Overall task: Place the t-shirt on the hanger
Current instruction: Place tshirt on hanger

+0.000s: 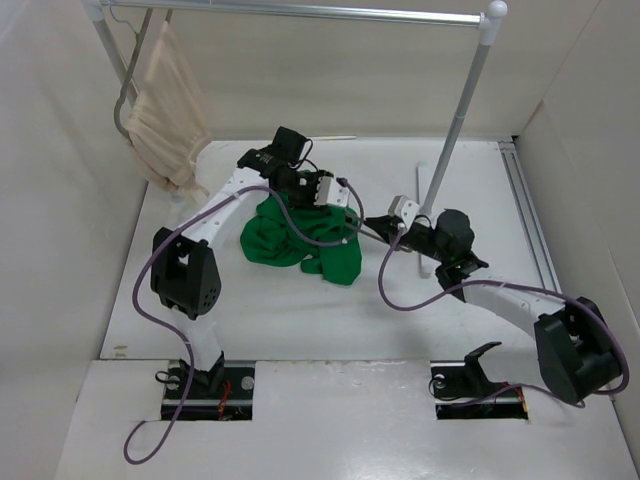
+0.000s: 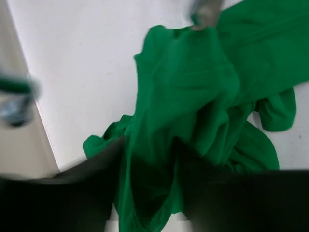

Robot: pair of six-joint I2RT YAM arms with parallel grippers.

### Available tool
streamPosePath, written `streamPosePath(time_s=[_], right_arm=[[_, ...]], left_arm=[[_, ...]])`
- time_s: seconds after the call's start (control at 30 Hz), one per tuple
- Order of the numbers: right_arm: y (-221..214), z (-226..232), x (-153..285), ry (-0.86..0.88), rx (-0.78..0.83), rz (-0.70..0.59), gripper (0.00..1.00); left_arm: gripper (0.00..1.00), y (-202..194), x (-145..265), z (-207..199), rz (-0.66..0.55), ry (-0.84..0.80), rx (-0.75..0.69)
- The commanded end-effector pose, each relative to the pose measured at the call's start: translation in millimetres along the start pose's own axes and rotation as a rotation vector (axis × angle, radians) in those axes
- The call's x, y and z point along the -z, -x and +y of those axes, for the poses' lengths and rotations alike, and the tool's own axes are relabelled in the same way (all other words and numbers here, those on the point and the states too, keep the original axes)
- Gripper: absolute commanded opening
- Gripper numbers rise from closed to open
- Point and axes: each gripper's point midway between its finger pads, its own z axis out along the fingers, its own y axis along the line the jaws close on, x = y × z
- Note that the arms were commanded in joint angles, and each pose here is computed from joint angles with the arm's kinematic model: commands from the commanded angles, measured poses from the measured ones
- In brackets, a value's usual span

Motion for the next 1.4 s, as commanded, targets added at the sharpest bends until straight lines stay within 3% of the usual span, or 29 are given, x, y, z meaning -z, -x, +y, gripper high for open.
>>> streamPosePath(time_s=[0.0, 0.03, 0.07, 0.13, 0.23, 0.27, 0.37, 0.5, 0.6, 0.67, 0.9, 1.03, 1.13, 1.27, 1.37], right_arm=[[47.3, -14.1, 1.9, -0.008, 0.102, -0.127, 0.00], [43.4, -12.7, 2.0, -0.003, 0.092, -0.113, 0.00], [46.6, -14.5, 1.0, -0.003, 0.092, -0.114, 0.00], [50.1, -23.9, -0.4, -0.037, 0.089, -0.101, 0.01], [47.3, -41.8, -0.7, -0.094, 0.063, -0.029, 0.30], [34.9, -46.5, 1.6, -0.121, 0.035, 0.041, 0.50], [52.7, -72.9, 15.2, -0.251, 0.046, 0.090, 0.80], [64.7, -78.3, 44.3, -0.373, 0.056, 0.165, 1.00], [90.4, -60.8, 50.2, -0.348, 0.133, 0.133, 1.00], [83.5, -23.7, 38.1, -0.231, 0.180, 0.147, 1.00], [-7.7, 81.7, -29.4, 0.184, 0.088, 0.282, 1.00], [-43.3, 98.1, -50.2, 0.224, 0.013, 0.296, 1.00], [-68.0, 96.7, -54.0, 0.150, -0.045, 0.313, 1.00], [-106.2, 97.3, -61.2, 0.116, -0.079, 0.408, 0.87], [-119.6, 95.5, -58.1, 0.125, -0.125, 0.430, 0.53]], left_arm=[[0.24, 9.2, 11.8, -12.1, -0.013, -0.074, -0.043], [0.05, 10.9, 13.5, -9.9, -0.015, -0.067, -0.031], [0.00, 13.5, 16.2, -8.9, -0.016, -0.056, 0.040], [0.00, 13.9, 19.6, -5.3, -0.028, -0.038, 0.105], [0.00, 16.3, 38.1, 9.5, -0.060, 0.056, 0.278], [0.00, 18.6, 39.9, 9.7, -0.070, 0.074, 0.322], [0.00, 10.1, 51.0, 9.2, -0.080, 0.169, 0.509], [0.00, 3.8, 60.6, -10.5, -0.079, 0.228, 0.669], [0.00, 5.7, 65.4, -25.7, -0.094, 0.246, 0.765], [0.00, 9.2, 66.6, -33.9, -0.105, 0.264, 0.819], [0.00, 26.8, 57.4, -59.2, -0.055, 0.291, 0.848], [0.00, 33.2, 58.8, -61.3, -0.049, 0.321, 0.854], [0.00, 31.9, 64.1, -59.2, -0.035, 0.363, 0.844], [0.00, 34.0, 66.3, -61.6, -0.040, 0.355, 0.844], [0.00, 40.7, 66.6, -65.9, -0.052, 0.338, 0.846]])
